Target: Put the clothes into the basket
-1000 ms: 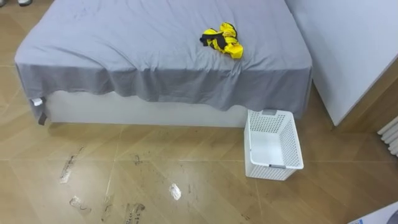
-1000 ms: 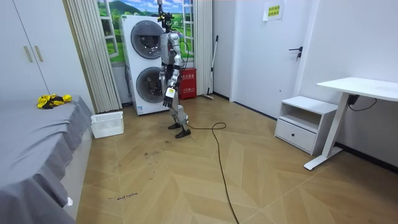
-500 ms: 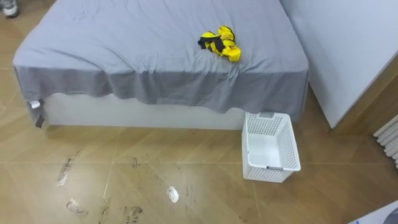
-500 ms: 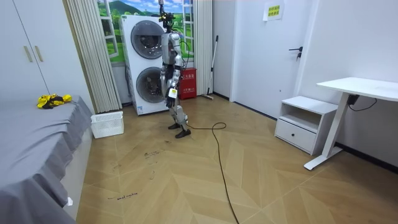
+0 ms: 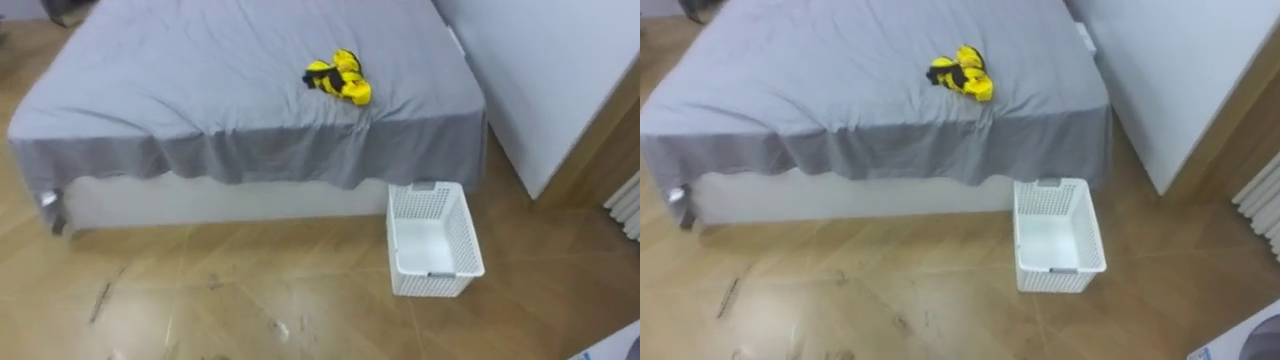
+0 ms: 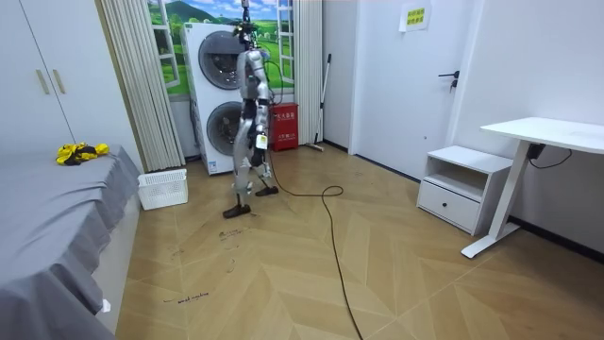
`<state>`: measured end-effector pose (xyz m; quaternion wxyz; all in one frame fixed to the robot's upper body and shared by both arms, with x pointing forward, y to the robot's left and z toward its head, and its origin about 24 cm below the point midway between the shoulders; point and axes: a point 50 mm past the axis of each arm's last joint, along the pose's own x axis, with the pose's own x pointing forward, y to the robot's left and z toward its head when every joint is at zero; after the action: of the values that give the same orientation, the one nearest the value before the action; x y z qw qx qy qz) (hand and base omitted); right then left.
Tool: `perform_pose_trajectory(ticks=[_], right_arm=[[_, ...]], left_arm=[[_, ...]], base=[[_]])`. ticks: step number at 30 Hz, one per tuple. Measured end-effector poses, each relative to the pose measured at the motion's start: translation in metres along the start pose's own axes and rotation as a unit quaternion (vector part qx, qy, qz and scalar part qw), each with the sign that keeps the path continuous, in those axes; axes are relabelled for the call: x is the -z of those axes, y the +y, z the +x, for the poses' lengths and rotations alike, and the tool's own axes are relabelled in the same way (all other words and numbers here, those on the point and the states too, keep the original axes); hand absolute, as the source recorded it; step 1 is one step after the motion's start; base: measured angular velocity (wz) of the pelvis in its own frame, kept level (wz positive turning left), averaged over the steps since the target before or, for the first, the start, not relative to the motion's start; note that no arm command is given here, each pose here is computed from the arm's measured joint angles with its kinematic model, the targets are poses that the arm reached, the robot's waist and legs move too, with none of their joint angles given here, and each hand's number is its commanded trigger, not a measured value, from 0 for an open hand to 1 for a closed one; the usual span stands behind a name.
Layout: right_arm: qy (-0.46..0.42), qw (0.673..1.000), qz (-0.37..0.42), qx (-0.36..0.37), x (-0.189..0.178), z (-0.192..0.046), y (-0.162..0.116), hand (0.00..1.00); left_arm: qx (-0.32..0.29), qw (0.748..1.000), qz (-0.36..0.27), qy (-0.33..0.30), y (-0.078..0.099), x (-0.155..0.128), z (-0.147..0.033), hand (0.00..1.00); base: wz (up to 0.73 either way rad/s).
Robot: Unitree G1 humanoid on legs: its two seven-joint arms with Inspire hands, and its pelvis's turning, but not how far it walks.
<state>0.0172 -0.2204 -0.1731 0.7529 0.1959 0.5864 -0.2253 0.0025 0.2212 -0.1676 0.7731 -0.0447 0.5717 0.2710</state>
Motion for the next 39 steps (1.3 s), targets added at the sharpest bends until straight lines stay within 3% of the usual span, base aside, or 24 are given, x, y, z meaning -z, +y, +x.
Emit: perform_pose_trajectory(ticks=[9,14,20,29,39], right_arm=[[-0.073,0.996,0.014,-0.051,-0.031,0.001,0.023,0.0],[-0.179,0.973,-0.012,-0.142,-0.091,-0.007,0.073,0.0],[-0.237,0.955,-0.023,-0.175,-0.115,-0.018,0.09,0.0],[-0.34,0.908,-0.035,-0.241,-0.15,-0.05,0.119,0.0],[-0.373,0.899,-0.025,-0.228,-0.159,-0.061,0.119,0.0]], left_arm=[[0.008,0.999,-0.002,-0.041,-0.004,-0.019,0.003,0.0],[0.044,0.991,0.062,-0.112,-0.029,-0.061,0.006,0.0],[0.083,0.983,0.104,-0.129,-0.049,-0.064,0.002,0.0],[0.058,0.987,0.116,-0.092,-0.019,-0.033,0.001,0.0],[0.045,0.99,0.065,-0.116,-0.013,-0.044,0.0,0.0]], base=[[-0.06],[0.02],[0.42],[0.13],[-0.18]])
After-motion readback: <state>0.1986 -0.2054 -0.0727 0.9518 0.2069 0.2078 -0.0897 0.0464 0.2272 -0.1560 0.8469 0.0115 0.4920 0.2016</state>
